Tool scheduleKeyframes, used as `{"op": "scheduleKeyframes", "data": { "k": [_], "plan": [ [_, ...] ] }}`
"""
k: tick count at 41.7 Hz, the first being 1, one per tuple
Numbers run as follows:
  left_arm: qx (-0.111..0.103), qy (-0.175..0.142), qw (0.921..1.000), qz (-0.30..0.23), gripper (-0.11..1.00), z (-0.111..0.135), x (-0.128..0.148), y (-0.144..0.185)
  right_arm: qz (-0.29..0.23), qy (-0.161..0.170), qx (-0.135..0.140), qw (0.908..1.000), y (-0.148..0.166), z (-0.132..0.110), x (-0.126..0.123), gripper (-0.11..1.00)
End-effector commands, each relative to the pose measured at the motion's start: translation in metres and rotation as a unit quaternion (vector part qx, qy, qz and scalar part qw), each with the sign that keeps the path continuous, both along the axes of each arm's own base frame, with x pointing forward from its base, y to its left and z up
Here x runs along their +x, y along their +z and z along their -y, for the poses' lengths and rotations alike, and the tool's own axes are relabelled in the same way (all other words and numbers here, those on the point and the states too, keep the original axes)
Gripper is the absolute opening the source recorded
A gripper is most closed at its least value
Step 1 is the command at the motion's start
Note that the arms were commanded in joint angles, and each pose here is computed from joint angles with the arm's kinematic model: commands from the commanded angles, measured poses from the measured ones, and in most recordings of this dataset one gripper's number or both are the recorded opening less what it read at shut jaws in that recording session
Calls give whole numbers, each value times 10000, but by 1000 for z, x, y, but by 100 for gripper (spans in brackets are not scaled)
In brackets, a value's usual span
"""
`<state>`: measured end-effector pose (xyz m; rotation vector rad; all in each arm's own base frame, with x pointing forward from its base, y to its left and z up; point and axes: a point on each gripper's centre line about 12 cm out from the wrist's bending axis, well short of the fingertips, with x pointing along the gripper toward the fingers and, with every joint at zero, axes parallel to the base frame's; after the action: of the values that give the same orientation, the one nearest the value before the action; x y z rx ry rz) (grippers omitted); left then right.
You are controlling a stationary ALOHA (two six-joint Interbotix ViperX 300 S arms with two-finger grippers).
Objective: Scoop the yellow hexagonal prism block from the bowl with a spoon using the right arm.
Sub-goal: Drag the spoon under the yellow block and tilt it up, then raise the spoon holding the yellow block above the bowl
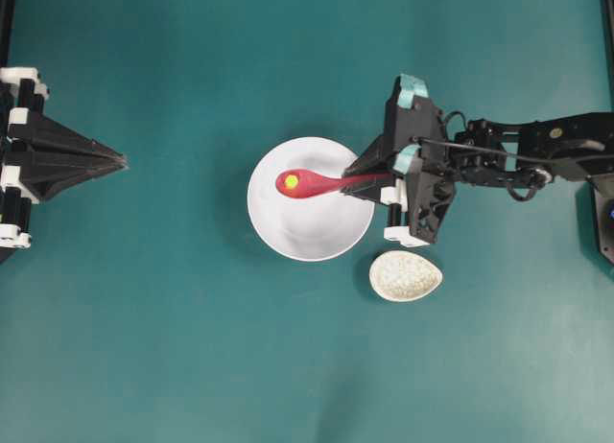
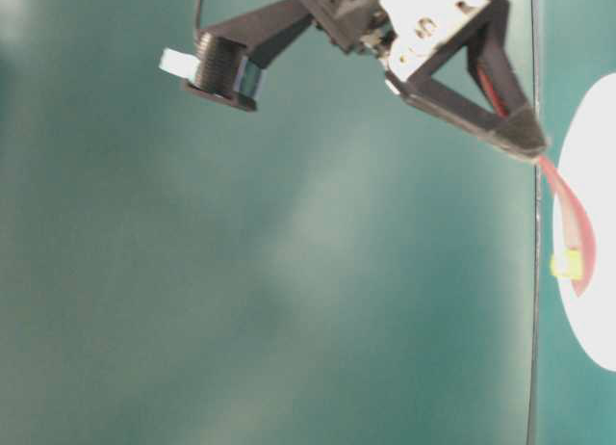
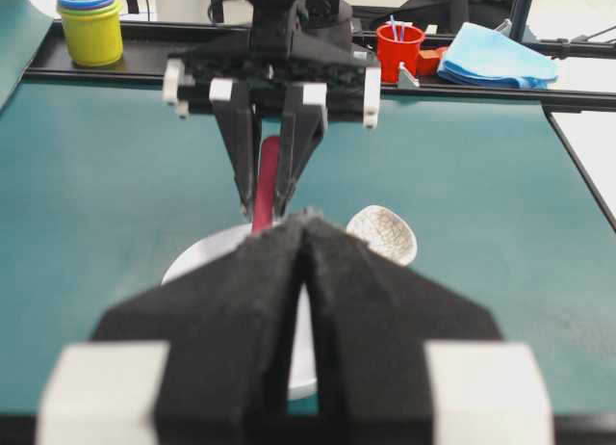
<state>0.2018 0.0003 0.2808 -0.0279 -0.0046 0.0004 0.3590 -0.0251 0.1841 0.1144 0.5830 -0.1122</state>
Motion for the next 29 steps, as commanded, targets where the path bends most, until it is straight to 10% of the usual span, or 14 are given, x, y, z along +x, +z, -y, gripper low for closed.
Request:
{"op": "scheduleKeyframes", "data": {
  "k": [1,29],
  "plan": [
    [8,-4,9999,138,2,0,3,11,326,9,-34,9995,21,-1,-1,25],
    [8,-4,9999,138,2,0,3,11,763,68,-104,9970,56,-3,-28,25]
  ]
}}
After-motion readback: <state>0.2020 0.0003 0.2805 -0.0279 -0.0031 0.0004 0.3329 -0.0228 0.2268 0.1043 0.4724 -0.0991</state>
